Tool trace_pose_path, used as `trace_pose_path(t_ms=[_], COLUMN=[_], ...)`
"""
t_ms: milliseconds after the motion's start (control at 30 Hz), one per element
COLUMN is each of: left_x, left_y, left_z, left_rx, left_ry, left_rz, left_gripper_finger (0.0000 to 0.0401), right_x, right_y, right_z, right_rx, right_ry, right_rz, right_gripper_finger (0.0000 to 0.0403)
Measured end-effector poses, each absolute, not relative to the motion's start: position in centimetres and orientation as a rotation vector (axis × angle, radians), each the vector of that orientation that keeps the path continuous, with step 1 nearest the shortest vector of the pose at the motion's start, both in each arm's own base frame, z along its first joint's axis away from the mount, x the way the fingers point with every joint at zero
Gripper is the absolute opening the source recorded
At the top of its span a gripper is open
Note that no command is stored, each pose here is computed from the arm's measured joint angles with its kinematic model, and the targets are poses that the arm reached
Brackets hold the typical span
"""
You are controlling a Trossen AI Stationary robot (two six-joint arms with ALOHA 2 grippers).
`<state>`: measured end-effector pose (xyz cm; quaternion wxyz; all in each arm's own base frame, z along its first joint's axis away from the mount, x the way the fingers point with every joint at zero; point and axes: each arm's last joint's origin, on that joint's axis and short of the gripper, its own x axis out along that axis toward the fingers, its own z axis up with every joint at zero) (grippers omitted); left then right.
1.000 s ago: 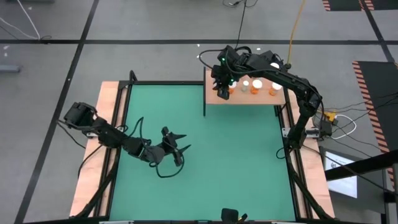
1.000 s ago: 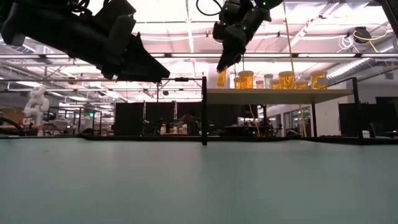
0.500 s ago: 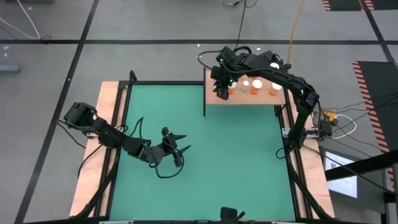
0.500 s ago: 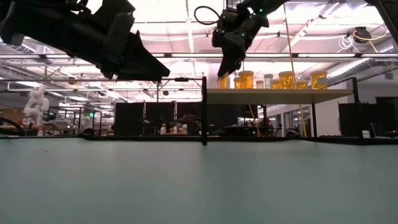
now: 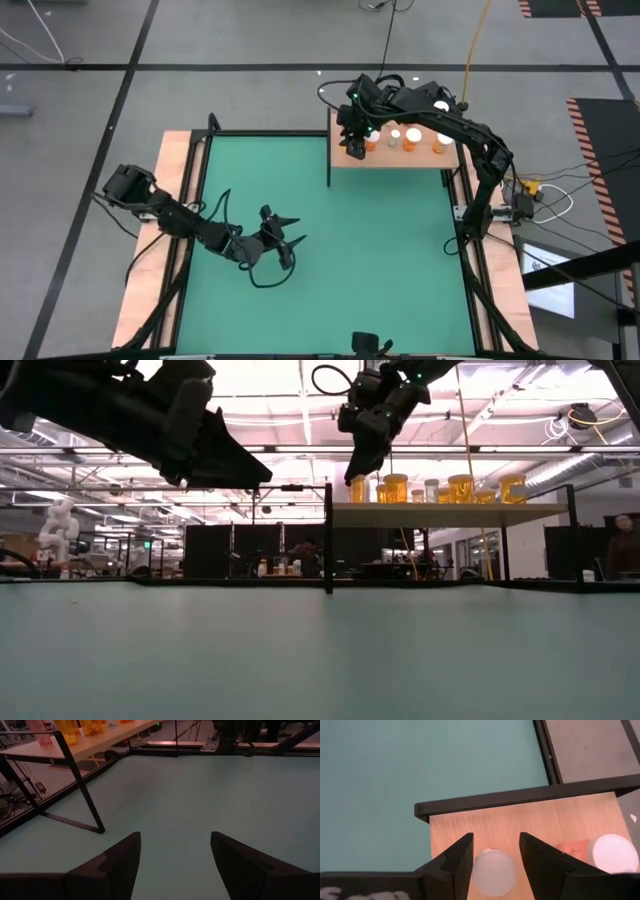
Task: Pick and place medicine bottles onto shelf by color
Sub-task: Put the light orange pill bottle on the shelf
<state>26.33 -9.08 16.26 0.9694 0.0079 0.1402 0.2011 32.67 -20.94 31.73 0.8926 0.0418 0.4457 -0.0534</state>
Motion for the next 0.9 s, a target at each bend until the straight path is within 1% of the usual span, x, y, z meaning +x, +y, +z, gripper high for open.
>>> trace_pose_path(t_ms=[167, 300, 433, 633, 767, 900], left_x=[26.3, 26.3, 26.1, 25.9, 25.8, 25.7], left_y=[-9.1, -9.3, -9.6, -10.2, -10.6, -10.8], left_z=[16.3, 16.3, 16.3, 16.3, 16.3, 16.3], left_rx=[0.012, 0.01, 0.008, -0.003, -0.014, -0.019], left_ry=[0.282, 0.282, 0.281, 0.278, 0.273, 0.271], left_rz=[0.407, 0.4, 0.388, 0.367, 0.356, 0.348], left_gripper_finger=[0.0243, 0.0243, 0.0243, 0.0243, 0.0243, 0.0243], right_x=[33.0, 32.9, 32.4, 31.2, 31.3, 32.1], right_y=[-21.0, -20.6, -19.4, -16.5, -14.4, -12.5], right_z=[31.9, 32.9, 34.3, 35.8, 35.2, 33.3], right_rx=[0.047, 0.002, -0.022, 0.001, 0.042, -0.018], right_ry=[0.891, 0.853, 0.827, 0.875, 0.921, 0.989], right_rz=[-0.107, -0.103, -0.09, -0.04, -0.001, -0.031], right_gripper_finger=[0.0155, 0.0155, 0.0155, 0.0155, 0.0149, 0.0129])
